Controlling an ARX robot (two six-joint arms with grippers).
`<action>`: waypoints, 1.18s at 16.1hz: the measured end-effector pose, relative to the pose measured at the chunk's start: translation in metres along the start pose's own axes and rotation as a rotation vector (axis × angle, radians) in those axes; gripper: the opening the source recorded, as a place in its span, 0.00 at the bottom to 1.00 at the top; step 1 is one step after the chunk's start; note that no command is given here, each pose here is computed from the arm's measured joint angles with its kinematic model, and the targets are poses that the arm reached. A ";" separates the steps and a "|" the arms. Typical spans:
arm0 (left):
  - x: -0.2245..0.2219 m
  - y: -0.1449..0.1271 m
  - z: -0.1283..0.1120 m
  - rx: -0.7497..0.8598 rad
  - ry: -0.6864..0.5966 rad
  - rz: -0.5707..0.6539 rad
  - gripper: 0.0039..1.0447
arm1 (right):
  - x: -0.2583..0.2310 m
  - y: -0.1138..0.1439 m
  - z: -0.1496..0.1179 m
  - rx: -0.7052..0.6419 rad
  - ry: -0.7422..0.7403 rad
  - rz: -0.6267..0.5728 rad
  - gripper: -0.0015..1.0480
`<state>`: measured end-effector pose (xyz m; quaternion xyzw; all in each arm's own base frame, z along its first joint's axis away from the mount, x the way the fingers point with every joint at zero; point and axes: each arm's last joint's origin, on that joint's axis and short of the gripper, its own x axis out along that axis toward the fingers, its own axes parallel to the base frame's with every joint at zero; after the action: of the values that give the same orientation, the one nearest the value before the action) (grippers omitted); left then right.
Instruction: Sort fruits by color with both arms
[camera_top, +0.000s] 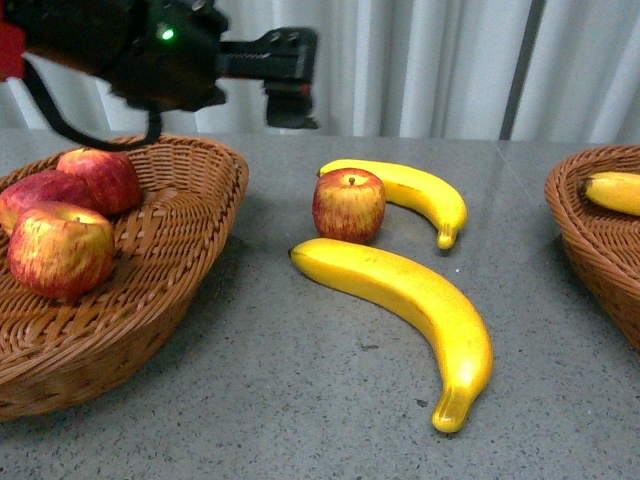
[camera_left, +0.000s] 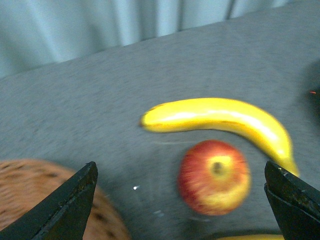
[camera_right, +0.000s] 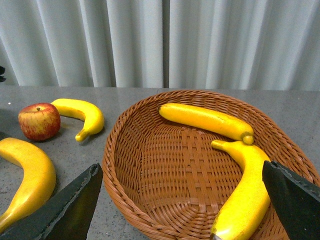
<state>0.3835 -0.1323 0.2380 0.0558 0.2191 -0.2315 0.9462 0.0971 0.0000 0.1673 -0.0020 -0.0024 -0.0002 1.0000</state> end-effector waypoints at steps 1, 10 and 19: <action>0.003 -0.017 0.007 0.066 0.001 -0.092 0.94 | 0.000 0.000 0.000 0.000 0.000 0.000 0.94; 0.059 -0.040 -0.011 0.259 0.080 -0.233 0.94 | 0.000 0.000 0.000 0.000 0.000 0.000 0.94; 0.091 -0.025 -0.024 0.213 0.134 -0.203 0.94 | 0.000 0.000 0.000 0.000 0.000 0.000 0.94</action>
<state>0.4349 -0.1868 0.1766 0.1487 0.2606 -0.3438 0.8898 0.0971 0.0000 0.1673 -0.0020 -0.0024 -0.0002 1.0000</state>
